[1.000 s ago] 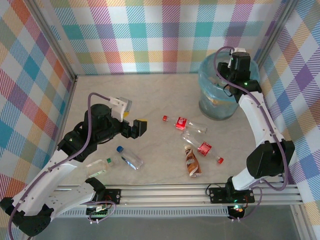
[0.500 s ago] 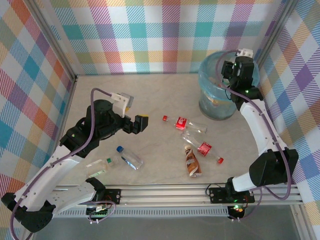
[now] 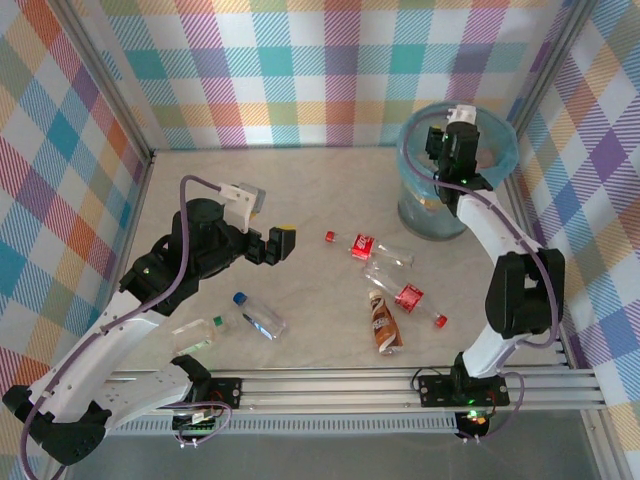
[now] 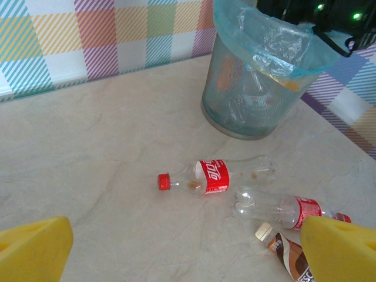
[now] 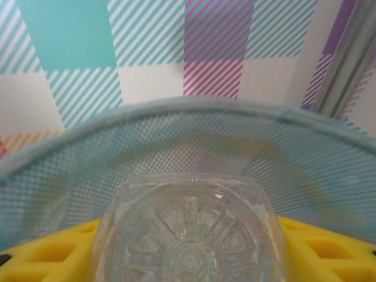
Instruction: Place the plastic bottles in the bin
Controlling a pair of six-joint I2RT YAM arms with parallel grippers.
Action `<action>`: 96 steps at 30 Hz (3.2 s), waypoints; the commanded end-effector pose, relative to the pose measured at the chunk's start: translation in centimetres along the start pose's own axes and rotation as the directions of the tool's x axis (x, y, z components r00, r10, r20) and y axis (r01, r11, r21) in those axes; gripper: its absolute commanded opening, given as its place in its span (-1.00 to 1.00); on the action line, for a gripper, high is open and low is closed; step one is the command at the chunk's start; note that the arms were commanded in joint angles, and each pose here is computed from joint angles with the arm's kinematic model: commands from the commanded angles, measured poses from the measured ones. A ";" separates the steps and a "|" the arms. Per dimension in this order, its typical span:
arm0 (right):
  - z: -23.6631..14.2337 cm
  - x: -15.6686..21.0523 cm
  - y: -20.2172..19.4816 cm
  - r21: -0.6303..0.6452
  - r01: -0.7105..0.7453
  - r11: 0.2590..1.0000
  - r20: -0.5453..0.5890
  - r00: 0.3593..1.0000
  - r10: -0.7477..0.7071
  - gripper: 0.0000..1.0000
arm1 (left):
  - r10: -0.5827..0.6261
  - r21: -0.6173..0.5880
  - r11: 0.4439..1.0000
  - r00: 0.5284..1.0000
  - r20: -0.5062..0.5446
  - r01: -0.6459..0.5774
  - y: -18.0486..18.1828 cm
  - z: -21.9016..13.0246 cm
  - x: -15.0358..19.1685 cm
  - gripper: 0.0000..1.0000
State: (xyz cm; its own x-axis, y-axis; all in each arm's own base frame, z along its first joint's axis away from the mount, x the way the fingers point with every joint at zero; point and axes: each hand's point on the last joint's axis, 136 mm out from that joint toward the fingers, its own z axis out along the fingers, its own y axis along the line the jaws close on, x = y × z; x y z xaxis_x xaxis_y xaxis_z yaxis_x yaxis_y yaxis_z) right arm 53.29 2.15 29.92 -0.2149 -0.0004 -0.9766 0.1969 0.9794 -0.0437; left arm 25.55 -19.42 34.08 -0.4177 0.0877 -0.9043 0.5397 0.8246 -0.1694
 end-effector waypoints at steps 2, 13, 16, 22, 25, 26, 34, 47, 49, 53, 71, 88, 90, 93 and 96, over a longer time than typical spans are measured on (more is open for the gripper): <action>0.0 -2.7 0.7 -0.007 0.014 1.000 0.062 0.998 -0.014 0.31 | -0.018 -0.014 1.000 0.999 0.038 0.019 0.2 -0.4 -0.7 0.98; -0.4 -1.3 1.3 -0.039 -0.069 0.997 -0.115 0.991 0.064 0.78 | -0.027 -0.011 1.000 0.999 0.029 0.028 0.2 0.2 -0.6 0.99; -1.7 -1.6 2.3 -0.107 -0.151 0.983 -0.134 0.982 0.136 0.79 | -0.030 -0.006 1.000 0.999 0.026 0.030 0.1 0.4 -0.6 0.98; -4.0 -2.6 3.1 -0.173 -0.239 0.955 -0.163 0.964 0.212 0.74 | -0.030 -0.003 1.000 0.999 0.015 0.031 0.1 0.7 -0.2 0.98; -4.9 -3.0 3.6 -0.201 -0.246 0.948 -0.168 0.962 0.214 0.66 | -0.030 -0.002 1.000 0.999 0.015 0.031 0.1 0.9 -0.1 0.98; -5.1 -3.1 3.7 -0.208 -0.246 0.947 -0.168 0.963 0.213 0.62 | -0.030 -0.001 1.000 0.999 0.016 0.031 0.1 1.0 -0.2 0.98; -5.0 -2.3 4.9 -0.241 -0.248 0.938 -0.223 0.955 0.196 0.40 | -0.064 -0.082 0.995 0.998 -0.028 0.061 1.5 1.3 0.8 0.98; -15.9 -8.3 9.1 -0.394 -0.093 0.914 -0.061 0.995 0.075 0.49 | -0.490 -0.454 0.818 0.842 -0.226 0.354 5.9 -3.0 9.2 0.93; -18.0 -8.4 9.8 -0.428 -0.077 0.900 -0.038 0.997 0.067 0.49 | -0.586 -0.489 0.768 0.762 -0.275 0.414 5.4 -3.6 12.0 0.91; -20.7 -7.3 11.5 -0.498 -0.067 0.865 -0.036 0.998 0.057 0.49 | -0.736 -0.521 0.661 0.601 -0.311 0.539 4.1 -4.1 17.1 0.90; -22.5 1.9 13.4 -0.599 -0.089 0.796 -0.180 0.983 -0.026 0.59 | -0.890 -0.575 0.456 0.339 -0.305 0.679 2.1 -1.7 26.1 0.93; -22.3 2.8 13.4 -0.608 -0.034 0.793 -0.151 0.986 -0.074 0.71 | -0.824 -0.598 0.566 0.403 -0.398 0.568 0.8 3.7 28.2 0.84; -22.3 3.0 13.5 -0.610 -0.033 0.792 -0.156 0.984 -0.080 0.71 | -0.814 -0.595 0.581 0.416 -0.406 0.555 0.9 3.9 28.3 0.76; -22.5 3.2 13.6 -0.617 -0.050 0.785 -0.173 0.982 -0.073 0.72 | -0.801 -0.593 0.598 0.429 -0.418 0.539 1.1 4.1 28.8 0.64; -22.5 3.3 13.7 -0.617 -0.067 0.784 -0.185 0.981 -0.061 0.72 | -0.790 -0.594 0.613 0.430 -0.438 0.521 1.1 4.3 29.5 0.56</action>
State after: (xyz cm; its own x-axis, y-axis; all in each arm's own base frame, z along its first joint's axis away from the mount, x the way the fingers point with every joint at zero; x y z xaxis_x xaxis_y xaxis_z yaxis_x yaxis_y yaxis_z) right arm 34.20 19.84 29.91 -0.4111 -0.0476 -0.9104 -0.4058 0.9038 0.1360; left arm 16.87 -18.24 6.15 -0.9115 -0.4064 -0.0630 -0.3601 0.8627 -0.3551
